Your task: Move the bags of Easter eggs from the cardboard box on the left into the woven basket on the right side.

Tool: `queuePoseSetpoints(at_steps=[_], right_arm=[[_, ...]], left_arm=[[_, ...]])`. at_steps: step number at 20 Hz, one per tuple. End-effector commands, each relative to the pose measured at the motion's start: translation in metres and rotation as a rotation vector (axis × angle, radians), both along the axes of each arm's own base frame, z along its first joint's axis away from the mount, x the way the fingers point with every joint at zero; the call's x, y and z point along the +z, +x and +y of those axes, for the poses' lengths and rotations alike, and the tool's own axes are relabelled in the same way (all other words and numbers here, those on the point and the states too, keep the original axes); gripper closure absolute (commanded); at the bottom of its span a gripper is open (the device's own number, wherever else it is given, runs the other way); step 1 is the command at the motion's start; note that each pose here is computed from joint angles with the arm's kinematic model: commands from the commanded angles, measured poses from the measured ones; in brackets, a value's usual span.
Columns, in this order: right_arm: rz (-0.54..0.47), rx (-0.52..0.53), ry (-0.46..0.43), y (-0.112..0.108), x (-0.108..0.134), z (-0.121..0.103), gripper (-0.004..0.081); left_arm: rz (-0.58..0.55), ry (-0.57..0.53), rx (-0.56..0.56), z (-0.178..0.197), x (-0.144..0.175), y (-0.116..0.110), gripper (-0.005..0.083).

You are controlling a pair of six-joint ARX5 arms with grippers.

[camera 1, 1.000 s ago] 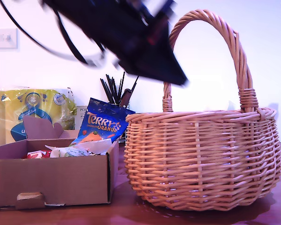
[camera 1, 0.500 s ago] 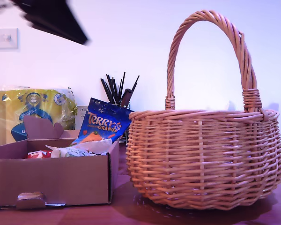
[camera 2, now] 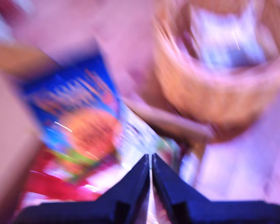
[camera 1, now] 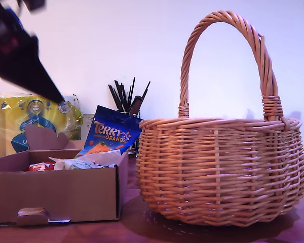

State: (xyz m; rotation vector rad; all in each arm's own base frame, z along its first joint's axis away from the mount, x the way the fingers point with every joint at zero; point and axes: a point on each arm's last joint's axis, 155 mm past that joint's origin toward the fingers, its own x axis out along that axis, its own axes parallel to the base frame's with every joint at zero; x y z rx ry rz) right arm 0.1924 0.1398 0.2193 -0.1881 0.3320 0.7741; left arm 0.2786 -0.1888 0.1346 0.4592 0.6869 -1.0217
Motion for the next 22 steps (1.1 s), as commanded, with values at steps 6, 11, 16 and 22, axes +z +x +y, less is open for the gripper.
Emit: queuePoseSetpoints(at_steps=[6, 11, 16, 22], right_arm=[[-0.018, 0.006, 0.001, 0.000, 0.005, 0.001, 0.0782], [-0.022, 0.006, 0.002, 0.000, 0.006, 0.001, 0.0782], [-0.013, 0.063, 0.025, -0.008, 0.008, 0.009, 0.0782], [0.036, 0.146, 0.046, -0.024, 0.003, 0.022, 0.0782]], left_arm=[[-0.102, 0.134, -0.102, -0.002, -0.039, 0.029, 0.0018], [-0.060, 0.165, -0.130, -0.004, -0.071, 0.035, 0.0018], [0.028, 0.192, -0.145, -0.005, -0.102, 0.029, 0.0019], [0.038, 0.210, -0.149, -0.006, -0.110, 0.029, 0.0086]])
